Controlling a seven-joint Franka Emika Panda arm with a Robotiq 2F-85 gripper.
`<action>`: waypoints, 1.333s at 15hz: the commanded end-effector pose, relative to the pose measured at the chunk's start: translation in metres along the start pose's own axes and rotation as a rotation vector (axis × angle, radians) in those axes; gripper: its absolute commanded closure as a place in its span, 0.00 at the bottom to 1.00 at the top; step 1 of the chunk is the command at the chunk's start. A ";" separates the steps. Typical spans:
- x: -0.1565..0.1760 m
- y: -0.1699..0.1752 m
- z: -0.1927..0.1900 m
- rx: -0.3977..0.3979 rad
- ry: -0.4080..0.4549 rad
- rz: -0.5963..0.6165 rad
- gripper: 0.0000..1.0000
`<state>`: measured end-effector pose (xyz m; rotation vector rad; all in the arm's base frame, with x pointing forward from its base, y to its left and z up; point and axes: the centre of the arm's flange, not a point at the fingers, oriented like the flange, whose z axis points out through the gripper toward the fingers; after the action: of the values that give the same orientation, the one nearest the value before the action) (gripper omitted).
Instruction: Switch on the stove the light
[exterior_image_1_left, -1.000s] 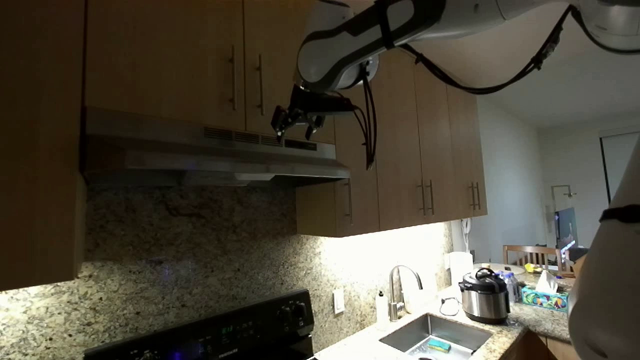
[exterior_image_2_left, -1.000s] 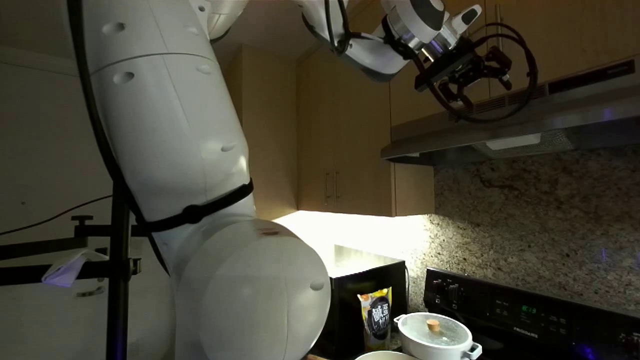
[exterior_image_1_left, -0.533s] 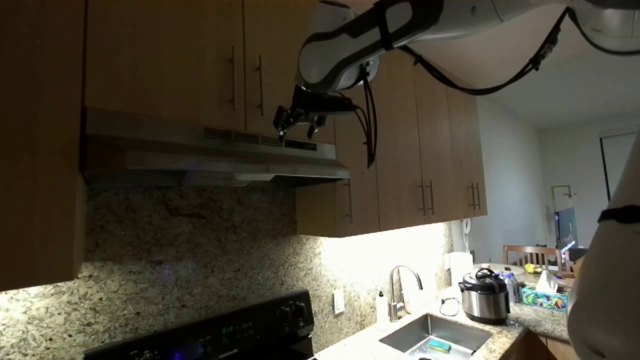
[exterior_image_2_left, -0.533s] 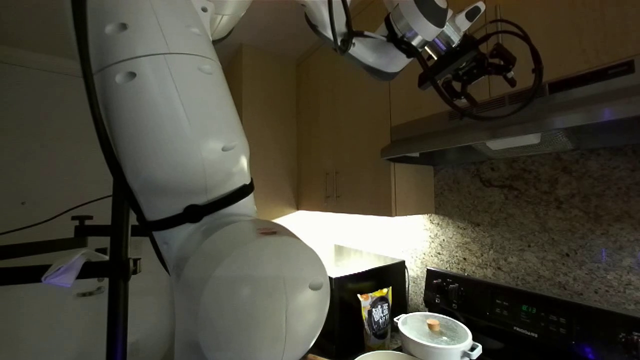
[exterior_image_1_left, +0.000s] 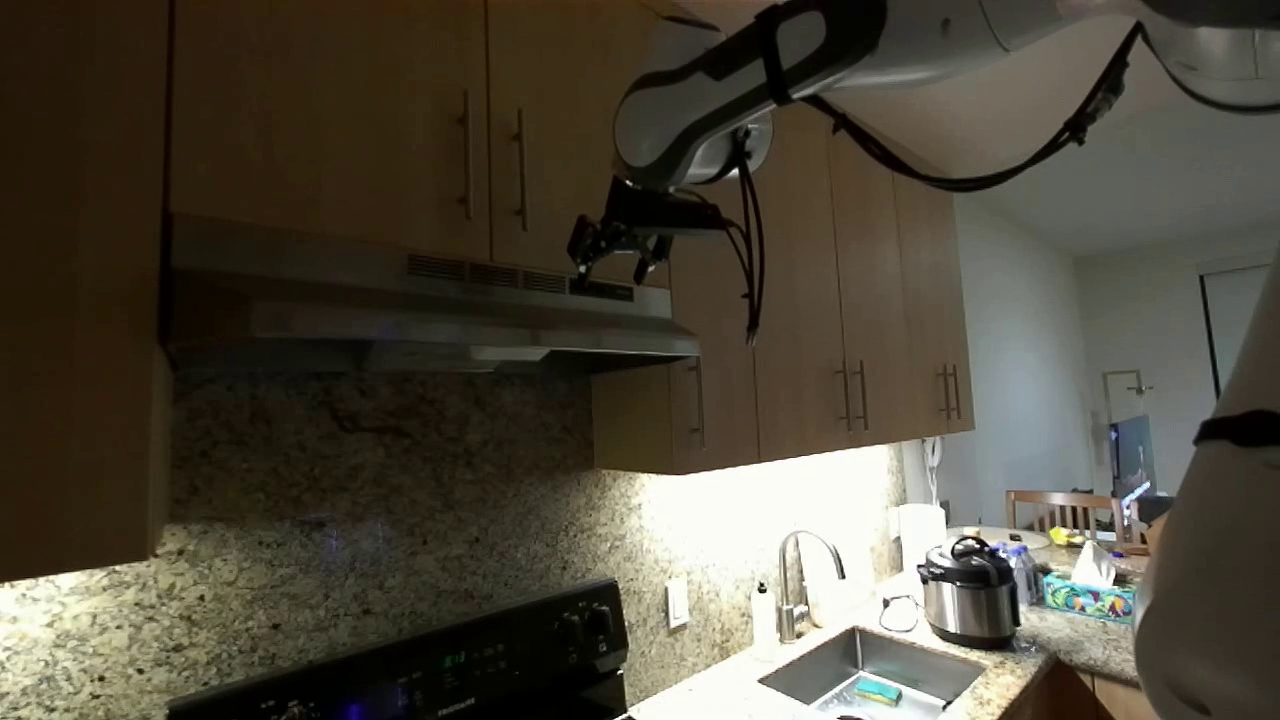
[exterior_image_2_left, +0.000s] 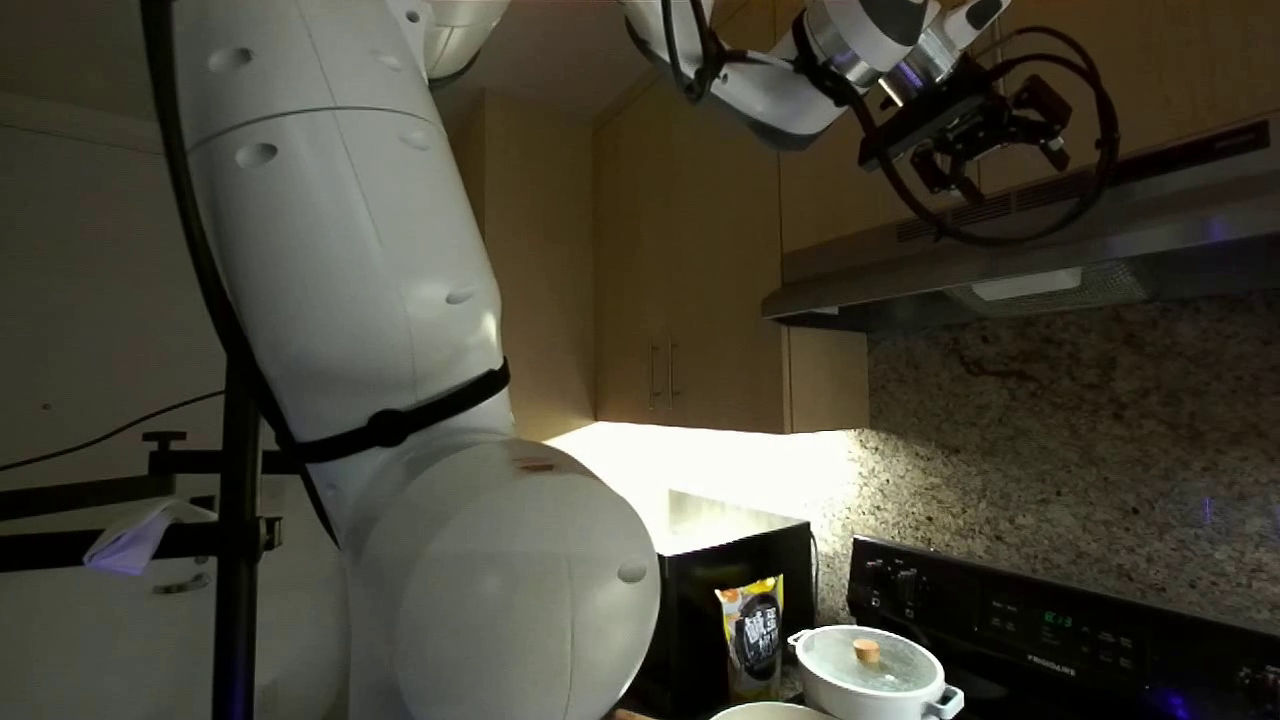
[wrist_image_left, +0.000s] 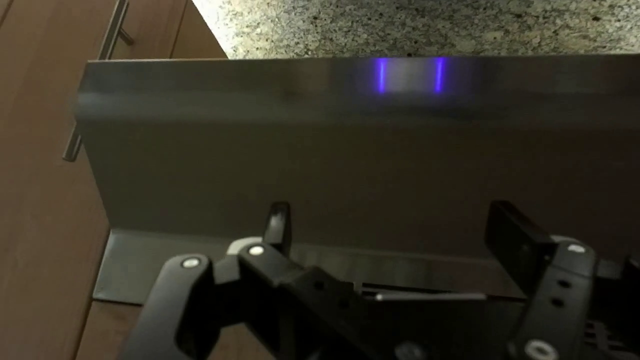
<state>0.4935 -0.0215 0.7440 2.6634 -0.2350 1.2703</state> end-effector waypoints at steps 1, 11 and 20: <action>0.007 0.017 0.011 0.030 -0.002 0.045 0.00; 0.040 0.032 0.034 0.134 0.029 0.037 0.00; 0.034 0.028 0.030 0.108 0.011 0.059 0.00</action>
<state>0.5312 -0.0574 0.7543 2.7575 -0.2517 1.3518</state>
